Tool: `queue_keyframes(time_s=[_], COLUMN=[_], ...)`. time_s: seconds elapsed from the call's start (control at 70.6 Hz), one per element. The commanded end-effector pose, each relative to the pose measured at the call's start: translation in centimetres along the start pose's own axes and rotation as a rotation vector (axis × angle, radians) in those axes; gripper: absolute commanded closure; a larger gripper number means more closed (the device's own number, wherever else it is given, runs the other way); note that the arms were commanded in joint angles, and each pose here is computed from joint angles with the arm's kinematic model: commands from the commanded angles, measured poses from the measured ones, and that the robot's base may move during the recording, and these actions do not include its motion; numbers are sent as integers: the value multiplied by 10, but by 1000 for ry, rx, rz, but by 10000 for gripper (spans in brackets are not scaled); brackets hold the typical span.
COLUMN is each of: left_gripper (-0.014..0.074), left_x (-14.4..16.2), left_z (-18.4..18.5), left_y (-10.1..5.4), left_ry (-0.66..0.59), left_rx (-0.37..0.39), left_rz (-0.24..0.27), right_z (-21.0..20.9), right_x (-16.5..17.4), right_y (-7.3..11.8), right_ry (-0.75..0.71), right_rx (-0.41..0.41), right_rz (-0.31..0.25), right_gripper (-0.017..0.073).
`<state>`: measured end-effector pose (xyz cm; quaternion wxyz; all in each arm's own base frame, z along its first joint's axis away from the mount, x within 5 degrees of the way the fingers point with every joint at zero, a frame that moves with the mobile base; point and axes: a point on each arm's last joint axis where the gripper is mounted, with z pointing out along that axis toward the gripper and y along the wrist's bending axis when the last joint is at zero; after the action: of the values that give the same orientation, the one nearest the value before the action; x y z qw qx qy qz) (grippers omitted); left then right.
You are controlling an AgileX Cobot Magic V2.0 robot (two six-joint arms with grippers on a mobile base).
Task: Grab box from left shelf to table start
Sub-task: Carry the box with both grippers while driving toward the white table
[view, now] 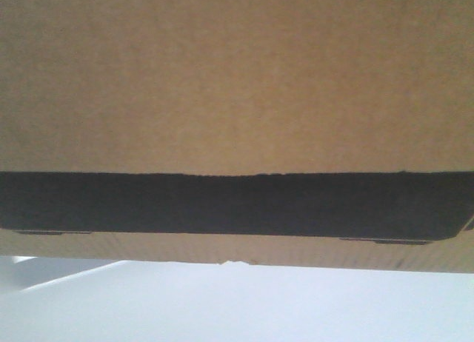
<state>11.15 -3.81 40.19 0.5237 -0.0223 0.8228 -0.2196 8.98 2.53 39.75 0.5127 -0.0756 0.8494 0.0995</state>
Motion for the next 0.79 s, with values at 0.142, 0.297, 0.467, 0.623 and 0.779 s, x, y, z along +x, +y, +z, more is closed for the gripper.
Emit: queue_keyframes(time_s=[0.142, 0.297, 0.467, 0.623, 0.779], left_gripper=[697, 697, 697, 697, 697], left_x=[-10, -10, -10, -10, -10], left_z=[-16, -16, -16, -16, -16], left_y=[-22, -22, -22, -22, -22], left_ry=[-62, -62, -60, -60, -60], left_rx=[196, 196, 196, 196, 196], left_rz=[-54, -54, -54, -54, -54], right_z=[-6, -6, -6, -6, -6], right_x=[-24, -24, -24, -24, -24], right_y=[4, 4, 4, 4, 4], right_ry=[-209, -209, -209, -209, -209], right_rx=[-37, -37, -37, -37, -37], right_rz=[0, 0, 0, 0, 0], right_gripper=[502, 502, 502, 502, 502])
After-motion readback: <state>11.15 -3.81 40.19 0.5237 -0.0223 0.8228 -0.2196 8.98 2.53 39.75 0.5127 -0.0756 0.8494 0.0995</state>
